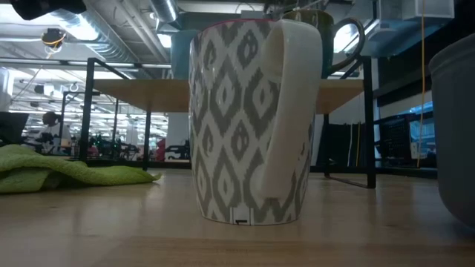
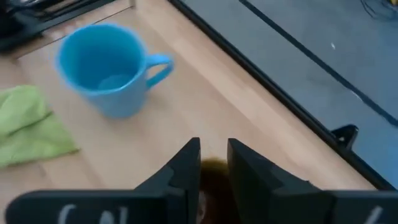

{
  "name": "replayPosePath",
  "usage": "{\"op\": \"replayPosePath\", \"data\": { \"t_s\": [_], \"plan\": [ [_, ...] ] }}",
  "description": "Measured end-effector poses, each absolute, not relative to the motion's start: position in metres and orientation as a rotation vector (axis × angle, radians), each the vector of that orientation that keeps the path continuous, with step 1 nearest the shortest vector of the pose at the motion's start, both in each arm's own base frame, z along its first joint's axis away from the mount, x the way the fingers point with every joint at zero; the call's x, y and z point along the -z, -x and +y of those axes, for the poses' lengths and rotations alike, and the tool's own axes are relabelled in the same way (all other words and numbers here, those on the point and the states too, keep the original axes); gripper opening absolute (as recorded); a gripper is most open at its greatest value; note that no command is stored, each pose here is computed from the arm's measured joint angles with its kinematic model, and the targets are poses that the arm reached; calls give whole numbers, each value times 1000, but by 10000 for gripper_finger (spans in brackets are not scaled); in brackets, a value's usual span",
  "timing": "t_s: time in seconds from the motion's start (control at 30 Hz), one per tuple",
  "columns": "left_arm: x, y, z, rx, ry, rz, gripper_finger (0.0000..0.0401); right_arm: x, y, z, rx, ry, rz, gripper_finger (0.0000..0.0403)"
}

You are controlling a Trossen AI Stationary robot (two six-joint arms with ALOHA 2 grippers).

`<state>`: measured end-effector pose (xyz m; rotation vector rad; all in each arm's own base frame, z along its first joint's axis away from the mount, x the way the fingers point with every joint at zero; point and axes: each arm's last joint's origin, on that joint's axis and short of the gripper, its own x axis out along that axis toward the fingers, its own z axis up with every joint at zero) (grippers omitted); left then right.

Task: Stack small to large cups/mugs on shelf
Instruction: Remove the green mug from the shelf

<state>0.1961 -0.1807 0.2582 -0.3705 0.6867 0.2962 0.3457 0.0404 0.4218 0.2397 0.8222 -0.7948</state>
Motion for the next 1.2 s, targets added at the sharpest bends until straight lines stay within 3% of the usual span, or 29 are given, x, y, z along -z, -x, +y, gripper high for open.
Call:
{"op": "replayPosePath", "data": {
  "t_s": [0.47,0.57,0.8,1.03,1.2],
  "plan": [
    [-253,-190,-175,-289,248,797,60,-438,-321,-70,773,-612,903,119],
    [-253,-190,-175,-265,192,806,60,-442,-314,-80,662,-746,928,116],
    [-251,-195,-168,-177,92,907,60,-454,-300,-78,598,-751,909,94],
    [-246,-196,-160,-71,61,1078,60,-410,-299,-92,682,-688,1098,86],
    [-245,-187,-162,-75,59,1137,60,-386,-273,-85,732,-657,1212,86]
  ]
}}
